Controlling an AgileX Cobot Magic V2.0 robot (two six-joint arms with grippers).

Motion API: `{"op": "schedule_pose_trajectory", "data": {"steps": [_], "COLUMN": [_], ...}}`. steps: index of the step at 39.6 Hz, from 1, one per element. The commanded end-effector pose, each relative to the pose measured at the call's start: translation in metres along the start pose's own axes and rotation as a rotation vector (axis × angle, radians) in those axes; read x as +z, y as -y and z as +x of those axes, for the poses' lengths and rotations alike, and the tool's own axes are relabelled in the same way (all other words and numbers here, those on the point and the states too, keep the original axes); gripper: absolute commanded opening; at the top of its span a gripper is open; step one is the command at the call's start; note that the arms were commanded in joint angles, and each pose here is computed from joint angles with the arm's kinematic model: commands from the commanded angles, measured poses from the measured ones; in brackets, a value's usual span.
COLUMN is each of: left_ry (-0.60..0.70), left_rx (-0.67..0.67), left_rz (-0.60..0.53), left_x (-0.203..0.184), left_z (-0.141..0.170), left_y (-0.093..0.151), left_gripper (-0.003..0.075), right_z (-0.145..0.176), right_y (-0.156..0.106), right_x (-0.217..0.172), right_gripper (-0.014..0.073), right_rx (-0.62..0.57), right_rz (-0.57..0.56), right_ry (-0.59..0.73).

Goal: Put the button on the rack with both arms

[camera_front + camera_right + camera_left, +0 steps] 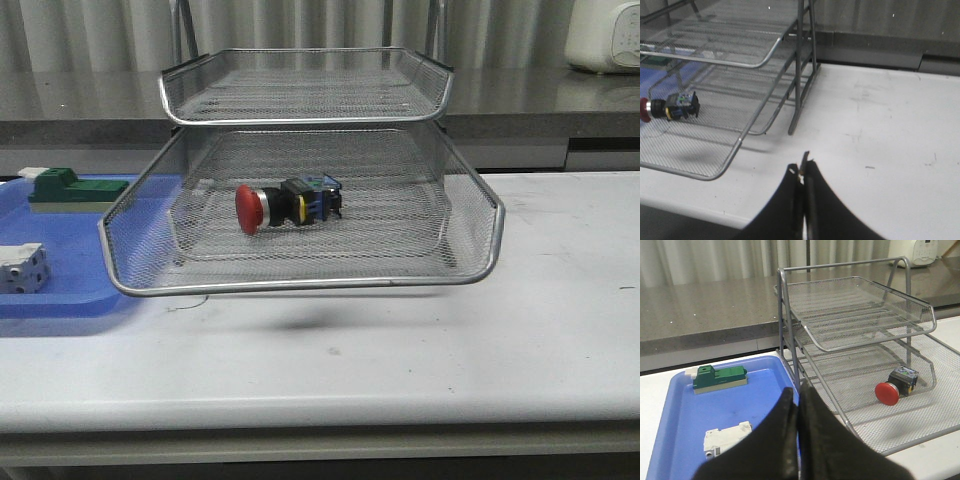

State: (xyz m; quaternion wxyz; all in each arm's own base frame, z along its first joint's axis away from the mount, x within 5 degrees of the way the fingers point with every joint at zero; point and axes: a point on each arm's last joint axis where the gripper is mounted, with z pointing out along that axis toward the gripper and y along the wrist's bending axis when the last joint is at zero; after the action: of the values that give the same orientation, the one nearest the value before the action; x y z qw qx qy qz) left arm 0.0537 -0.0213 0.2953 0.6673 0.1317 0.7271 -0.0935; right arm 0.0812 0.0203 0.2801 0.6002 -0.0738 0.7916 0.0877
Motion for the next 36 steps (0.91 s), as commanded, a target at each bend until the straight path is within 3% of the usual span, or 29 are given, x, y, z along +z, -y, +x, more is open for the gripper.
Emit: {"op": "schedule_pose_trajectory", "data": {"steps": [1,7,13,20,27,36], "left_ry": [0.094,0.094,0.094,0.094,0.094,0.094], "left_rx": [-0.023,-0.023,-0.023,-0.023,-0.023,-0.023], "left_rz": [-0.021,-0.021,-0.021,-0.021,-0.021,-0.021], "left_x": [-0.001,-0.001,-0.001,-0.001,-0.001,-0.001], "left_z": [-0.015,-0.015,-0.015,-0.015,-0.015,-0.015], "left_y": [-0.002,-0.002,-0.002,-0.002,-0.002,-0.002], "left_gripper": [-0.0019,-0.0019,-0.0019,-0.0019,-0.0019,-0.0019], "right_z": [-0.016,-0.026,-0.036,-0.035,-0.015,0.017], "right_y": [0.005,0.008,-0.009,-0.061,-0.119,-0.172], "right_x": [0.019,0.052,0.087,0.12,0.143,0.17], "right_gripper": [-0.0109,-0.0109,-0.0109,-0.0109,-0.0109,-0.0109], "right_rx": [0.016,0.028,0.0,-0.091,-0.184,-0.274], "right_rz": [0.027,0.019,-0.084,-0.284,-0.45,-0.554], "right_ry": [0.003,-0.123,-0.199,-0.223,-0.298,-0.431]}}
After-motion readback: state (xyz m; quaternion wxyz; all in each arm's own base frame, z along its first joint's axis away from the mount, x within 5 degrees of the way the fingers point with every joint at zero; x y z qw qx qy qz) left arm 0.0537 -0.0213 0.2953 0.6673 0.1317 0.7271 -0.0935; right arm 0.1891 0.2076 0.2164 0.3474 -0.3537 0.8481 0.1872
